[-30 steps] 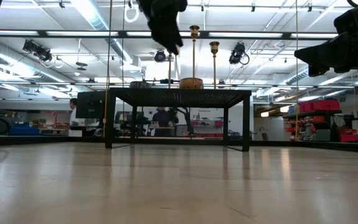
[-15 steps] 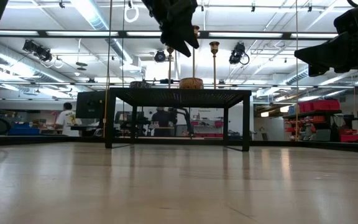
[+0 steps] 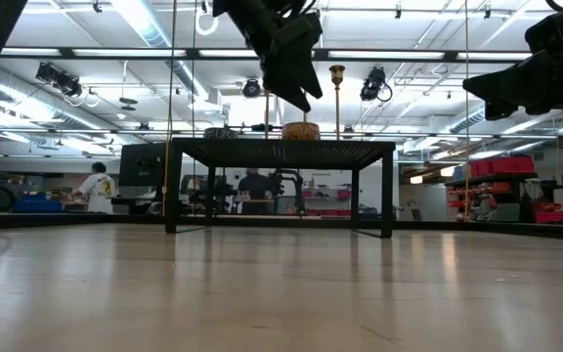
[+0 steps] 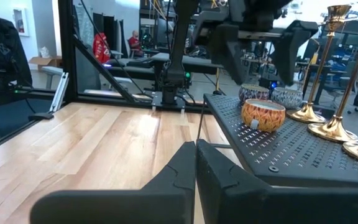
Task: Pick & Place candle stick holders
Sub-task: Adjust the scented candles on the shelf
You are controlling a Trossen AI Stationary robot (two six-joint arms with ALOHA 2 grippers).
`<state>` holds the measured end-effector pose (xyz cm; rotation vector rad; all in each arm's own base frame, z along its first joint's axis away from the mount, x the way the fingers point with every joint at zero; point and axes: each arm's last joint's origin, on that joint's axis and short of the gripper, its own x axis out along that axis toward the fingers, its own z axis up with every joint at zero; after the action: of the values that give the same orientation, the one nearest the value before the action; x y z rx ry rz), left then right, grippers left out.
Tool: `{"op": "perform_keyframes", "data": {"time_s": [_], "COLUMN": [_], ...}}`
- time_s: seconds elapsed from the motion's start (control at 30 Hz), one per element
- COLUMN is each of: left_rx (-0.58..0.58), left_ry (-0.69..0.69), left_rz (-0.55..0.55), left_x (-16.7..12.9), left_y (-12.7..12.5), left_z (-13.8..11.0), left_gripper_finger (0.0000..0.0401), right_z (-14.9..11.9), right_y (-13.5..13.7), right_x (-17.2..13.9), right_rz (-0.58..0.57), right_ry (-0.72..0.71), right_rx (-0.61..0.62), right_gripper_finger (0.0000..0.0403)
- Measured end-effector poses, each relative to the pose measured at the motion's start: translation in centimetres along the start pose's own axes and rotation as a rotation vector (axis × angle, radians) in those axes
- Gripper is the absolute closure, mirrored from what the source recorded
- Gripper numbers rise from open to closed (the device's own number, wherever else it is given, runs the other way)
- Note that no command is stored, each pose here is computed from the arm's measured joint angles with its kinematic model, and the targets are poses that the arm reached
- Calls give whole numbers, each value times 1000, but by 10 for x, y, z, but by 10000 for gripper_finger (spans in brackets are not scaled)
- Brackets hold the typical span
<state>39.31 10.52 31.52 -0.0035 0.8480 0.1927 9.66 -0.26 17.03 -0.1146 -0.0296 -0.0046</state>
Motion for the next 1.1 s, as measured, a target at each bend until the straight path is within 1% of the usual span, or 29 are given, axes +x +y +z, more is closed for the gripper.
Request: {"op": "perform_keyframes", "data": {"time_s": [0.2,0.27,0.43,0.5,0.6,0.67,0.8,1.1], "left_rx": [70,74,70,47,18,0,25,34], "left_ry": [-16,-19,-39,-39,-39,-34,-17,-17], "left_rz": [-1,0,15,21,22,55,93,92], "left_x": [0,0,0,0,0,0,0,0], "left_y": [-1,-1,0,0,1,1,2,2], "left_z": [2,2,4,4,4,4,3,3], "left_gripper_finger": [32,32,32,31,20,8,6,13], "right_z": [0,0,0,0,0,0,0,0], "right_y": [0,0,0,0,0,0,0,0], "right_x": [0,0,0,0,0,0,0,0], "right_rz": [0,0,0,-1,0,0,0,0], "right_ry": [0,0,0,0,0,0,0,0], "right_rx": [0,0,0,0,0,0,0,0], "right_gripper_finger": [389,389,389,389,389,389,389,389]}}
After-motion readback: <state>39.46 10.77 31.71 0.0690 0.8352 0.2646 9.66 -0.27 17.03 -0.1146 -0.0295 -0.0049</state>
